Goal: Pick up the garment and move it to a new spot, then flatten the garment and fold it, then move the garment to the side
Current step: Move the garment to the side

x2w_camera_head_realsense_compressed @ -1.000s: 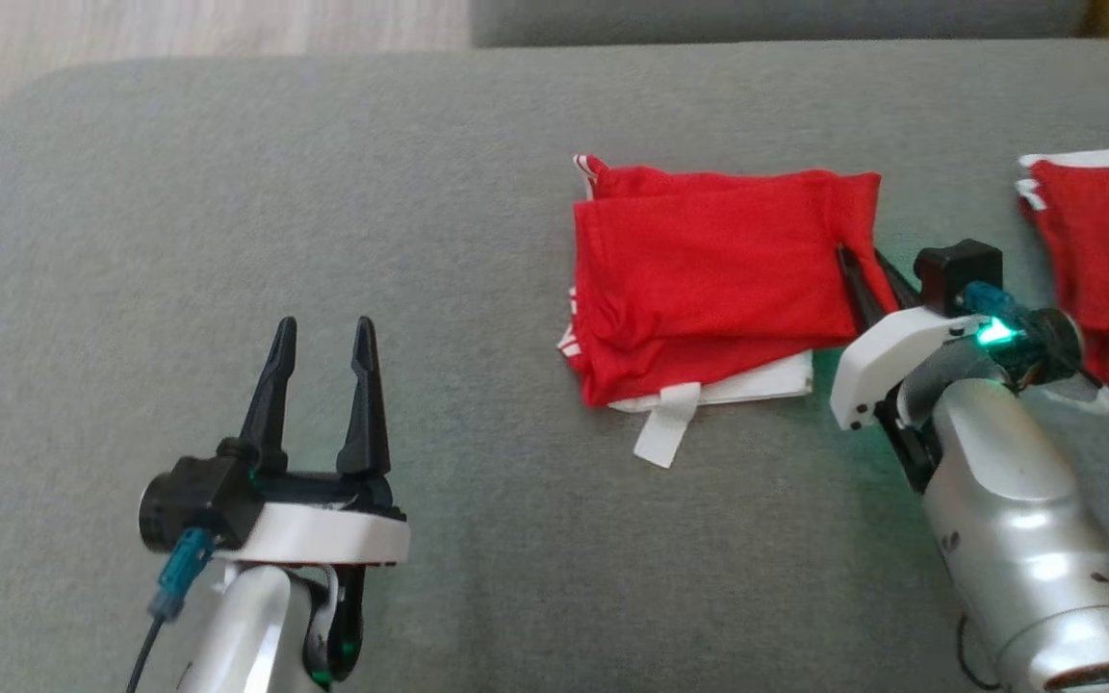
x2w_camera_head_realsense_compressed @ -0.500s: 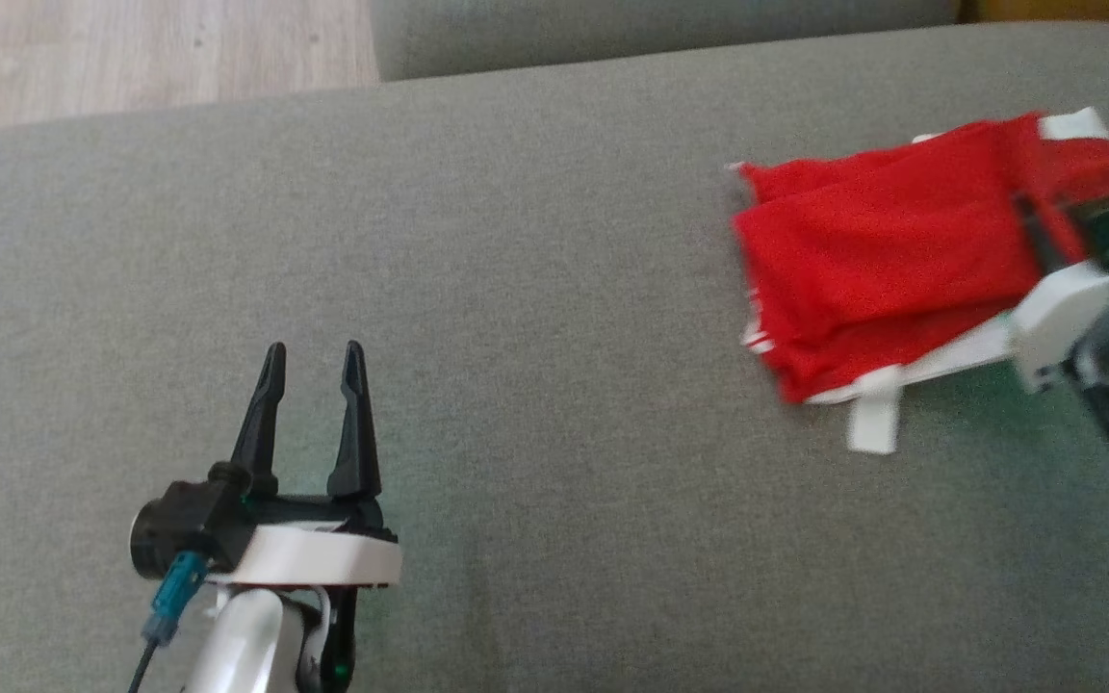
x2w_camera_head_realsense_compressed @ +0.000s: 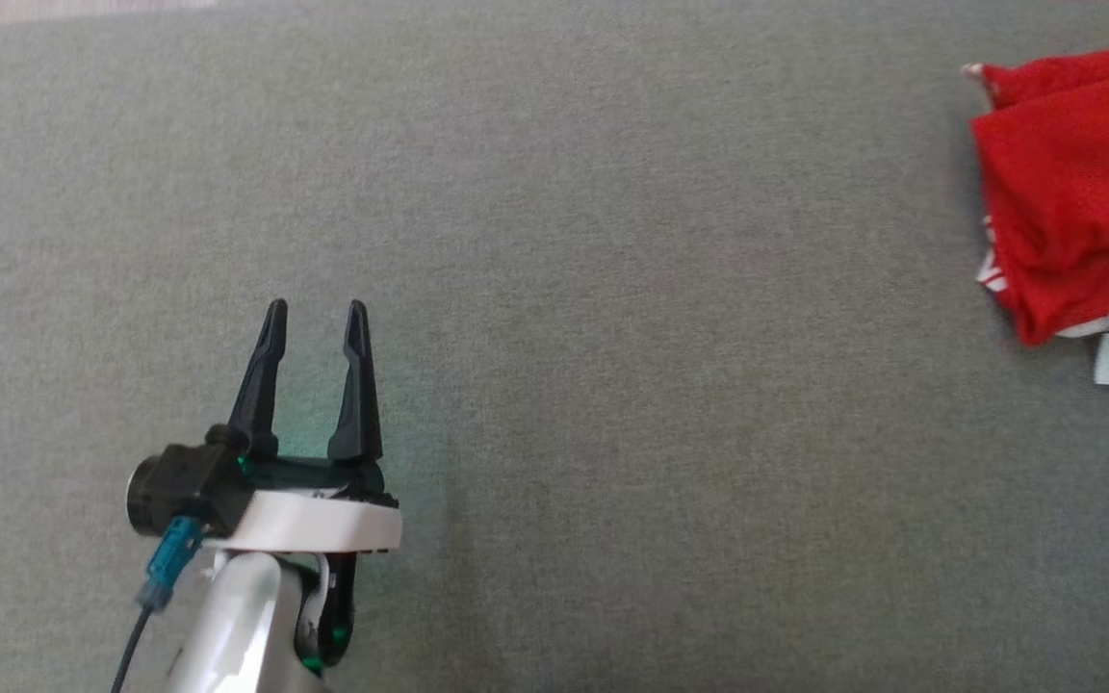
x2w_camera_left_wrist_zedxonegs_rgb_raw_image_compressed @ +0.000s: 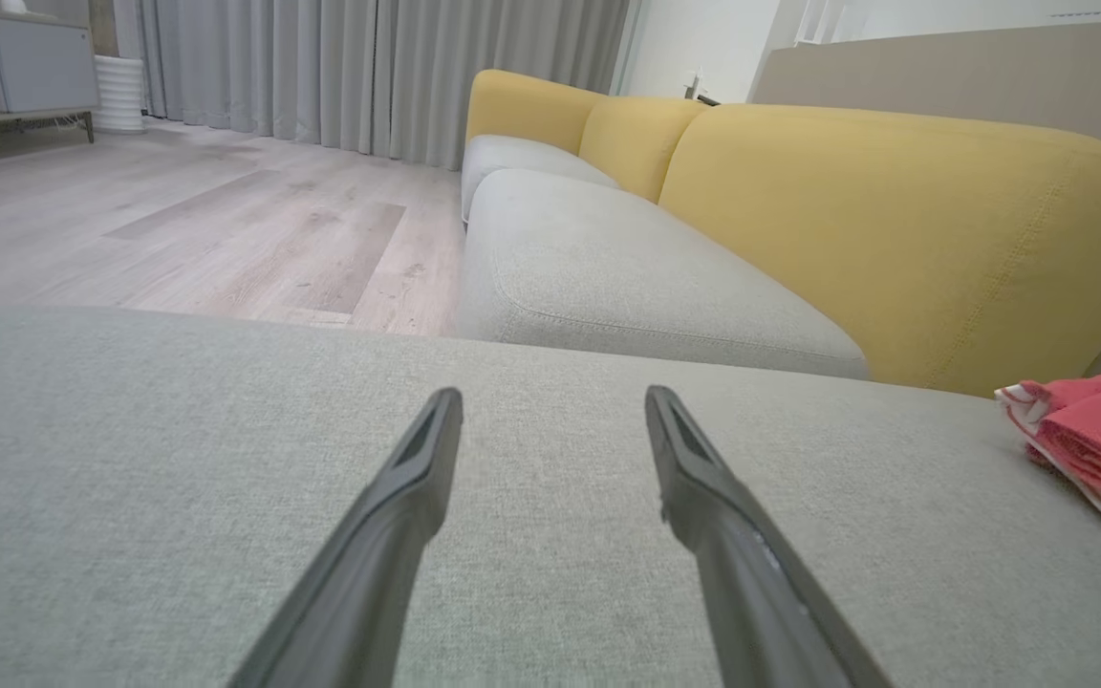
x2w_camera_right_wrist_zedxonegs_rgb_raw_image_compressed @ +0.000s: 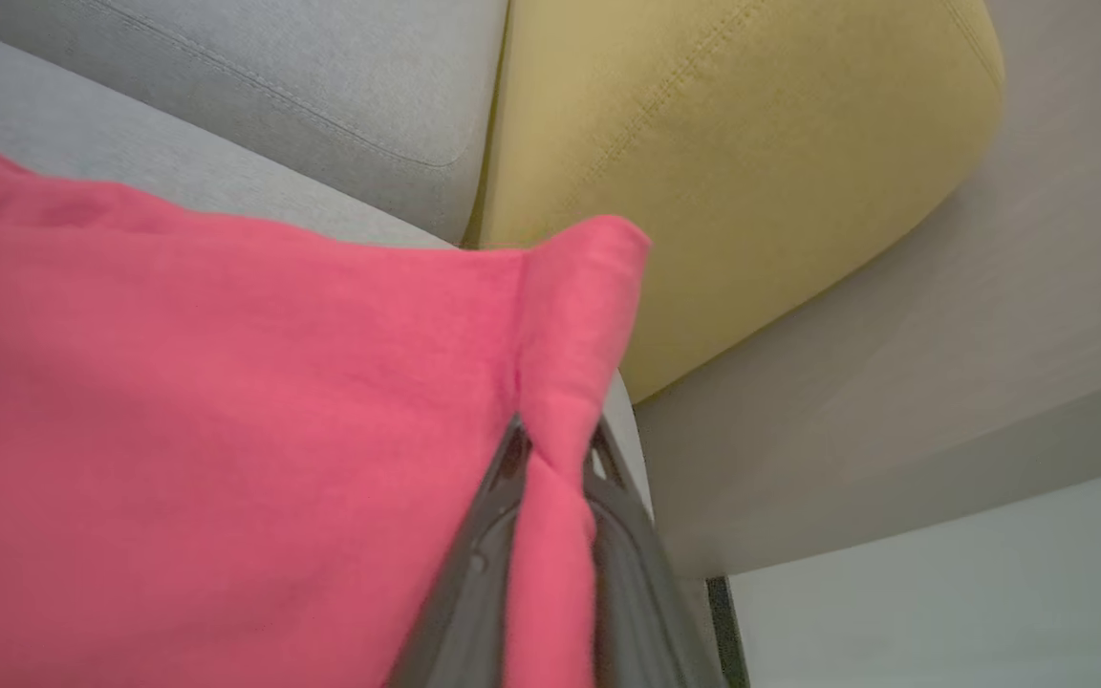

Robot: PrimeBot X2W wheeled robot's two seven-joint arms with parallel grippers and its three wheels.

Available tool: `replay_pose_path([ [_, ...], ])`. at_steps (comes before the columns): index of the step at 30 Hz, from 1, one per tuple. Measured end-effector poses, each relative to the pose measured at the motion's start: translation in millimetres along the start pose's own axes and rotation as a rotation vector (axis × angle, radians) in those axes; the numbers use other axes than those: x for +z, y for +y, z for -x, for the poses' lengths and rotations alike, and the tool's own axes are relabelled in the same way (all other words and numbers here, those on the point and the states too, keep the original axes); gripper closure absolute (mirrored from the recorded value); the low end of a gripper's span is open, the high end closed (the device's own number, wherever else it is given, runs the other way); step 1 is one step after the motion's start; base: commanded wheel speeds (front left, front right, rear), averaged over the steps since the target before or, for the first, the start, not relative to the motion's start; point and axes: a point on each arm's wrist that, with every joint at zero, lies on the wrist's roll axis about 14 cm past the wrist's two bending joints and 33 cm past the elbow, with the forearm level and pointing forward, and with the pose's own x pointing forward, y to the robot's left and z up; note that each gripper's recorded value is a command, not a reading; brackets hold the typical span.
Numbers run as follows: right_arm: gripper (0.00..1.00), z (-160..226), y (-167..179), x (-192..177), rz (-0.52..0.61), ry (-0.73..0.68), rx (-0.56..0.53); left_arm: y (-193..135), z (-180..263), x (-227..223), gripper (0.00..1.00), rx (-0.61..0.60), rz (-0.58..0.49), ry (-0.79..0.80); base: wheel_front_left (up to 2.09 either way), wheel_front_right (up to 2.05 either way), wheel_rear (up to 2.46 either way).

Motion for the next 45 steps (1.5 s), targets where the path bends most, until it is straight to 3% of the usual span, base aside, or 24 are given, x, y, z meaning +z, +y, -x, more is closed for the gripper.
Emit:
replay_pose_path([
  [6, 1.0, -7, -9, -12, -0.024, 0.048, -0.032, 7, 0, -7, 0.0, 0.019, 0.0, 0.019, 0.0, 0.0, 0.0],
  [7, 0.45, -7, -11, -15, -0.036, 0.058, -0.04, 7, 0, -7, 0.0, 0.018, -0.001, 0.02, 0.0, 0.0, 0.0],
  [8, 0.0, -6, -14, -16, -0.05, 0.06, -0.05, 7, -1, -7, 0.0, 0.017, -0.002, 0.02, 0.0, 0.0, 0.0],
  [16, 0.0, 3, -18, 6, -0.101, -0.015, -0.083, 2, -3, 5, 0.0, 0.002, -0.012, -0.012, 0.0, 0.0, 0.0],
  [25, 0.0, 43, -1, 92, -0.202, -0.308, -0.057, -8, 13, 33, 0.0, -0.011, -0.008, -0.083, 0.0, 0.0, 0.0],
  [35, 0.0, 136, 71, 150, -0.523, -0.633, 0.104, -19, 53, 67, 0.0, -0.015, -0.011, -0.185, 0.0, 0.0, 0.0],
  [39, 0.0, 157, 98, 142, -0.622, -0.658, 0.149, -21, 63, 75, 0.0, -0.016, -0.018, -0.212, 0.0, 0.0, 0.0],
  [45, 0.0, 170, 129, 100, -0.695, -0.605, 0.179, -19, 73, 73, 0.0, -0.008, -0.018, -0.21, 0.0, 0.0, 0.0],
])
